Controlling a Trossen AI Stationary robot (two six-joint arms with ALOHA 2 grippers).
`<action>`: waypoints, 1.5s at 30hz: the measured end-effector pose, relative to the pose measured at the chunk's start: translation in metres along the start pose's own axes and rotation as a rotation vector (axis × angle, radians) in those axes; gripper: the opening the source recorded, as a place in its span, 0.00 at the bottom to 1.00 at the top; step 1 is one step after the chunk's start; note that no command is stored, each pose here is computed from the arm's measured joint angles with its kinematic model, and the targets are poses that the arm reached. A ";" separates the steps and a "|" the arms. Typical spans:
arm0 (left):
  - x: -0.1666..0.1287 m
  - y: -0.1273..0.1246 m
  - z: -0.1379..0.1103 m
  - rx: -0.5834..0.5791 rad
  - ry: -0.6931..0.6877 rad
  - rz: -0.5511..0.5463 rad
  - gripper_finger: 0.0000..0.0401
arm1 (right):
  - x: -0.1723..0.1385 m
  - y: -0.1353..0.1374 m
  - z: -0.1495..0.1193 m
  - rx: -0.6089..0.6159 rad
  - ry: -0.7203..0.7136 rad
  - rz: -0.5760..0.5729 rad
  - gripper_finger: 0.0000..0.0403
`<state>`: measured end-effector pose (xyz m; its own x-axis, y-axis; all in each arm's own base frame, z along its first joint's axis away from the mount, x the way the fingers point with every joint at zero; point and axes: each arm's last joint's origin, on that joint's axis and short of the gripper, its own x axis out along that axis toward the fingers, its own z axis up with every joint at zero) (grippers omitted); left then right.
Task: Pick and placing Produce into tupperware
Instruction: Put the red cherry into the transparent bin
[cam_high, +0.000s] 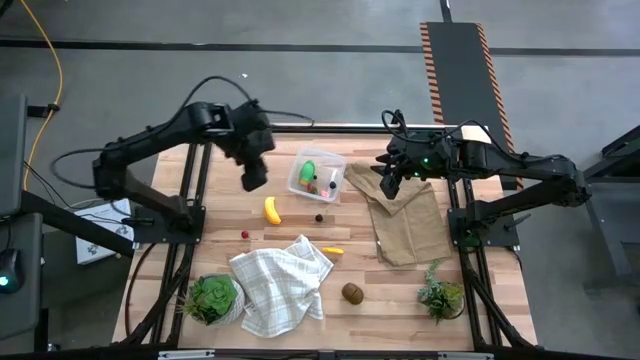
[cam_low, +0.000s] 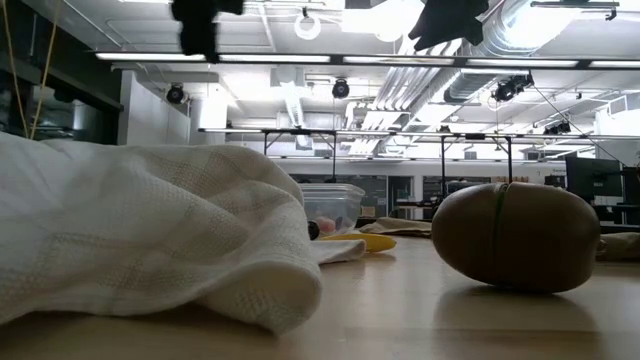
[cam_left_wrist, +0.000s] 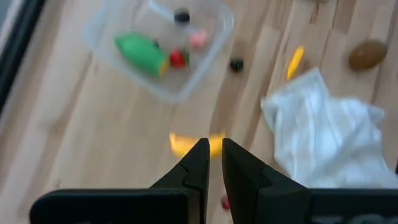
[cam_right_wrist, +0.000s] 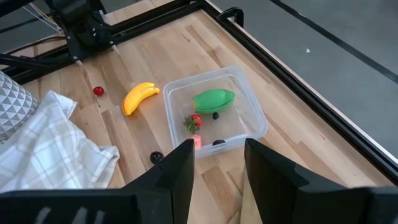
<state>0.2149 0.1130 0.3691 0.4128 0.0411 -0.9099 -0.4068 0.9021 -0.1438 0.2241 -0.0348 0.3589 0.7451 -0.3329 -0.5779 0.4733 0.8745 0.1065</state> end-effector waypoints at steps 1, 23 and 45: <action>-0.002 0.000 -0.010 -0.008 0.021 0.000 0.08 | 0.000 0.000 0.000 0.000 0.000 0.002 0.33; 0.062 0.007 -0.133 -0.769 0.293 0.084 0.08 | 0.000 0.001 0.002 0.037 -0.015 0.007 0.33; 0.092 -0.025 -0.135 -1.116 0.146 0.159 0.08 | 0.000 0.000 0.002 -0.050 -0.016 0.005 0.33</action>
<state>0.1530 0.0366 0.2368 0.2225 0.0045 -0.9749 -0.9749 0.0013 -0.2225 0.2250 -0.0349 0.3602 0.7549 -0.3336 -0.5647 0.4458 0.8925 0.0688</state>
